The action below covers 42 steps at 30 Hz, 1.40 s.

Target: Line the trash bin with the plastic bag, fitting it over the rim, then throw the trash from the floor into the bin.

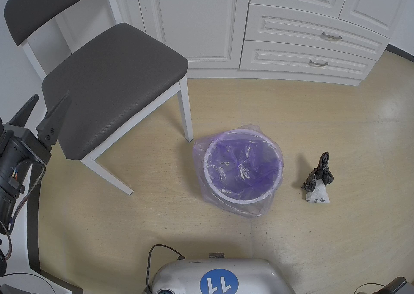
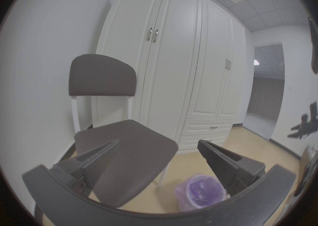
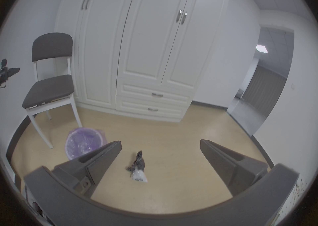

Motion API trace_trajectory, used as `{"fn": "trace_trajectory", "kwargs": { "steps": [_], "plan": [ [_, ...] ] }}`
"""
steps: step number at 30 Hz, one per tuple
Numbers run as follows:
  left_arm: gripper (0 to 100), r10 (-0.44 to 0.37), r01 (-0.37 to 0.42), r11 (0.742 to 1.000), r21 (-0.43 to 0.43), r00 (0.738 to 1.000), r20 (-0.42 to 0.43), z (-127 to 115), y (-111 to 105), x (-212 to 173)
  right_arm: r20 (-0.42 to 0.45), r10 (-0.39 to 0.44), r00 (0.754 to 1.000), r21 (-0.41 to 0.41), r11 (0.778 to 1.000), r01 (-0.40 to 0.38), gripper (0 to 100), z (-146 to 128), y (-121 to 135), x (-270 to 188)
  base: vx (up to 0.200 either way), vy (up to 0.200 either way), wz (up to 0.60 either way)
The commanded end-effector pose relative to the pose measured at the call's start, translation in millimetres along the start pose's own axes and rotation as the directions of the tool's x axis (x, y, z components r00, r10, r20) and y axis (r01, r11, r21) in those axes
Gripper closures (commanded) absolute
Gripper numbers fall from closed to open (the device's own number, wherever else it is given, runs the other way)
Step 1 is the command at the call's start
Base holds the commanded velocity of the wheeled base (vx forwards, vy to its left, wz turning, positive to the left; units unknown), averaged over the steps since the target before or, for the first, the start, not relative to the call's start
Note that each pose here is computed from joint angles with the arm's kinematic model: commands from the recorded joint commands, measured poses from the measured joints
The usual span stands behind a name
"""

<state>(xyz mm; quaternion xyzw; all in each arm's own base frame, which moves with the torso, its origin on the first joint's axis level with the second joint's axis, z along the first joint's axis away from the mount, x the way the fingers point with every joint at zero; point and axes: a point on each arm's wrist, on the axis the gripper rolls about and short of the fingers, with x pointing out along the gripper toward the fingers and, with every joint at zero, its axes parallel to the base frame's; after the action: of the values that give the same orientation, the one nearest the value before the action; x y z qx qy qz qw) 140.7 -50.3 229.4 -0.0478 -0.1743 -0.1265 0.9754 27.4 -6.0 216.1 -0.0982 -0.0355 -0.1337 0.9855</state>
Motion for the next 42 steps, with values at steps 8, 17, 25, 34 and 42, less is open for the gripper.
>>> {"fn": "trace_trajectory", "kwargs": {
  "steps": [8, 17, 25, 34, 42],
  "plan": [
    [0, 0.121, -0.099, 0.974, 0.202, 0.988, -0.099, 7.7, 17.3, -3.9, 0.017, 0.199, 0.980, -0.020, 0.980, -0.198, 0, 15.6, 11.0, 25.5, 0.000, 0.000, 0.00],
    [0, 0.089, -0.050, 0.979, 0.195, 0.977, -0.194, 1.4, 12.9, -6.0, 0.136, 0.419, 0.898, -0.005, 0.906, -0.422, 0, 31.4, 26.1, 42.2, 0.000, 0.000, 0.00],
    [0, 0.076, -0.037, 0.989, 0.144, 0.960, -0.271, -15.7, 10.4, 5.8, -0.222, 0.346, 0.912, 0.148, 0.936, -0.319, 0, 21.5, 51.6, 108.1, 0.000, 0.000, 0.00],
    [0, 0.066, -0.040, 0.995, 0.086, 0.945, -0.320, -27.6, 9.4, 12.6, -0.580, 0.333, 0.743, 0.308, 0.934, -0.179, 0, -11.4, 81.4, 172.1, 0.000, 0.000, 0.00],
    [0, 0.050, -0.018, 0.996, 0.091, 0.928, -0.370, -42.0, 7.0, 0.5, -0.623, 0.358, 0.696, 0.321, 0.928, -0.191, 0, -4.3, 86.0, 188.1, 0.000, 0.000, 0.00]
  ]
}}
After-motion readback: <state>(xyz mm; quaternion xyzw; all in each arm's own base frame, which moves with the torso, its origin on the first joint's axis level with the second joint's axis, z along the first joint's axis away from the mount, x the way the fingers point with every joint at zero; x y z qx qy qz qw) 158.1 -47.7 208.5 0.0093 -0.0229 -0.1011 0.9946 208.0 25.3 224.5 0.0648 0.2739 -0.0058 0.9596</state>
